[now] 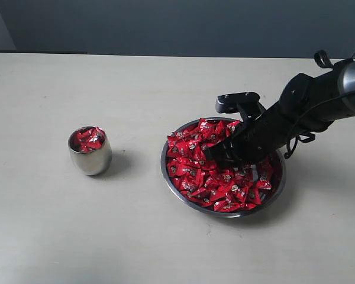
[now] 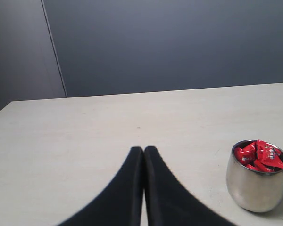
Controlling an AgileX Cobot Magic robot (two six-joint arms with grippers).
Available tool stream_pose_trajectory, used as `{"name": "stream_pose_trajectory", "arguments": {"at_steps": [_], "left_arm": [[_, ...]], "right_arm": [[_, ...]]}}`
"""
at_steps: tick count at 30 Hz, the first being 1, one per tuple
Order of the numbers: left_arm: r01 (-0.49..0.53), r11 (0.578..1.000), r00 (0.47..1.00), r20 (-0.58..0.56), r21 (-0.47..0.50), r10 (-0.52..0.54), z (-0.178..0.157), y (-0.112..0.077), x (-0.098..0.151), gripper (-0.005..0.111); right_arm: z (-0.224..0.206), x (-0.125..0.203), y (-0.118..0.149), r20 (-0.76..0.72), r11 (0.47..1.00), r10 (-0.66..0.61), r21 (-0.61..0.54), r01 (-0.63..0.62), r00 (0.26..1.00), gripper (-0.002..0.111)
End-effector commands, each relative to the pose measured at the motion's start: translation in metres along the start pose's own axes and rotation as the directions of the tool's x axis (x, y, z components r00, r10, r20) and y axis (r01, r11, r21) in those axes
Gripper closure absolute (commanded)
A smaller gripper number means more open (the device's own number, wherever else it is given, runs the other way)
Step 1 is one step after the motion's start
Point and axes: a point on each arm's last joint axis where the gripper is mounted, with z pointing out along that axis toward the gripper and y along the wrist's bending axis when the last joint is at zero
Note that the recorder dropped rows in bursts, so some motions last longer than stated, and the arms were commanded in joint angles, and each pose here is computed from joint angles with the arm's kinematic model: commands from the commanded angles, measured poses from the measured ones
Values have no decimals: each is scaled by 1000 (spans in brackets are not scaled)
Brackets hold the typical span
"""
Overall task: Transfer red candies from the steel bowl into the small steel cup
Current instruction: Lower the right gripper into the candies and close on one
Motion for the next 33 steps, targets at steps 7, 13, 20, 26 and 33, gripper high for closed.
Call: {"name": "stream_pose_trajectory", "arguments": {"at_steps": [7, 13, 20, 26, 33], "left_arm": [[0, 1000, 1000, 6, -1, 0, 0, 0, 1, 106], [0, 1000, 1000, 6, -1, 0, 0, 0, 1, 106], [0, 1000, 1000, 6, -1, 0, 0, 0, 1, 106], [0, 1000, 1000, 6, -1, 0, 0, 0, 1, 106], [0, 1000, 1000, 6, -1, 0, 0, 0, 1, 106]], "right_arm": [[-18, -4, 6, 40, 999, -48, 4, 48, 998, 101], [-34, -13, 8, 103, 996, -84, 23, 82, 991, 101], [-44, -19, 11, 138, 995, -99, 31, 95, 985, 101], [-47, -18, 10, 132, 995, -98, 40, 94, 986, 101], [-55, -19, 11, 138, 993, -112, 56, 106, 984, 101]]}}
